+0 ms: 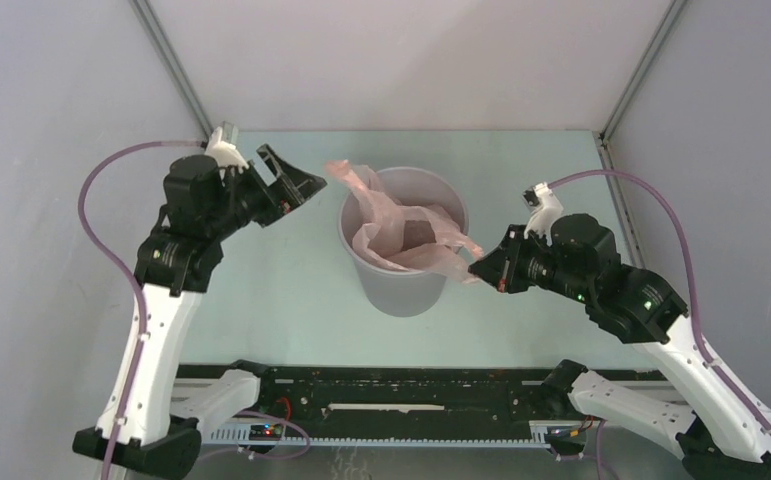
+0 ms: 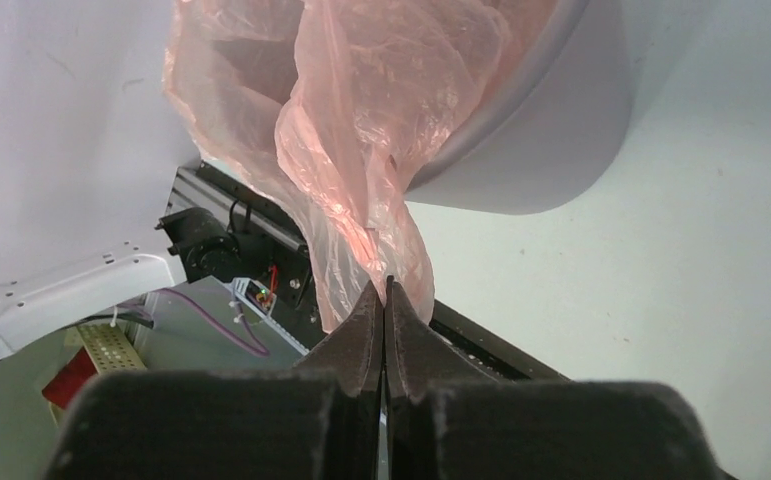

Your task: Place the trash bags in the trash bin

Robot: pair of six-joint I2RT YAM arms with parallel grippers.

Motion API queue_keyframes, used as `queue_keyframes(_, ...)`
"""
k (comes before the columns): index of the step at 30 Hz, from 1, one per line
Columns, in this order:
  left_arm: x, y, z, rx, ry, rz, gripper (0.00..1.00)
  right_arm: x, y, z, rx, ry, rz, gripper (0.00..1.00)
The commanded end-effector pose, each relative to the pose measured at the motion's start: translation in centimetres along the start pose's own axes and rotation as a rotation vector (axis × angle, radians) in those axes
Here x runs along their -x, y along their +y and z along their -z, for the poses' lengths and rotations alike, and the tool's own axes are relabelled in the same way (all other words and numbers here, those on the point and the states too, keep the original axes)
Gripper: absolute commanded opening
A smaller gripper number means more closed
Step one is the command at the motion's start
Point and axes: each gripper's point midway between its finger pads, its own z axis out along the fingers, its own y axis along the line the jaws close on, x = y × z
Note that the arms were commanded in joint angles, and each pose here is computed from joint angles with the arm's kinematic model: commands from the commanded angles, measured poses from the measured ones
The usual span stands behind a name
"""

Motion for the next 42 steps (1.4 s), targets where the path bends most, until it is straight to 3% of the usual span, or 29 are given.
queue_keyframes(1,-1.7,-2.1,3.3,-0.072,-0.019,0.032,0.91,1.0,2.1,-0.6,0.114,-0.028,0.044,0.00)
queue_keyframes(3,-3.2,-2.9,3.7,-0.088,0.006,0.060,0.90,1.1,2.7,-0.6,0.136,-0.024,0.022,0.00)
queue_keyframes(7,-4.5,-5.3,3.3,-0.123,-0.057,-0.017,0.90,0.8,2.8,-0.6,0.146,-0.010,0.032,0.00)
queue_keyframes(14,-7.5,-7.7,-0.4,-0.019,0.015,-0.329,0.88,1.0,2.5,0.1,0.142,-0.026,0.014,0.00)
queue_keyframes(17,-8.4,-7.8,-2.1,0.031,0.040,-0.387,0.87,1.2,2.8,0.4,0.154,-0.036,0.004,0.00)
queue_keyframes(20,-9.2,-7.1,-3.6,0.088,0.061,-0.405,0.75,1.6,3.0,1.0,0.165,-0.063,-0.001,0.00)
queue_keyframes(26,-9.3,-6.5,-5.2,0.163,0.059,-0.434,0.61,1.0,2.4,1.7,0.146,-0.054,-0.006,0.00)
queue_keyframes(30,-8.0,-6.0,-4.9,0.180,0.024,-0.440,0.33,0.3,1.7,1.7,0.120,-0.030,-0.002,0.00)
queue_keyframes(34,-7.2,-4.9,-3.9,0.179,0.032,-0.404,0.13,0.2,0.9,2.1,0.085,-0.039,0.020,0.00)
queue_keyframes(38,-7.0,-3.2,-2.8,0.101,0.067,-0.308,0.01,-0.4,-0.6,1.6,0.026,-0.021,0.055,0.00)
queue_keyframes(42,-6.7,-1.4,-1.4,-0.007,0.063,-0.153,0.00,-1.0,-1.7,1.0,-0.005,0.003,0.059,0.00)
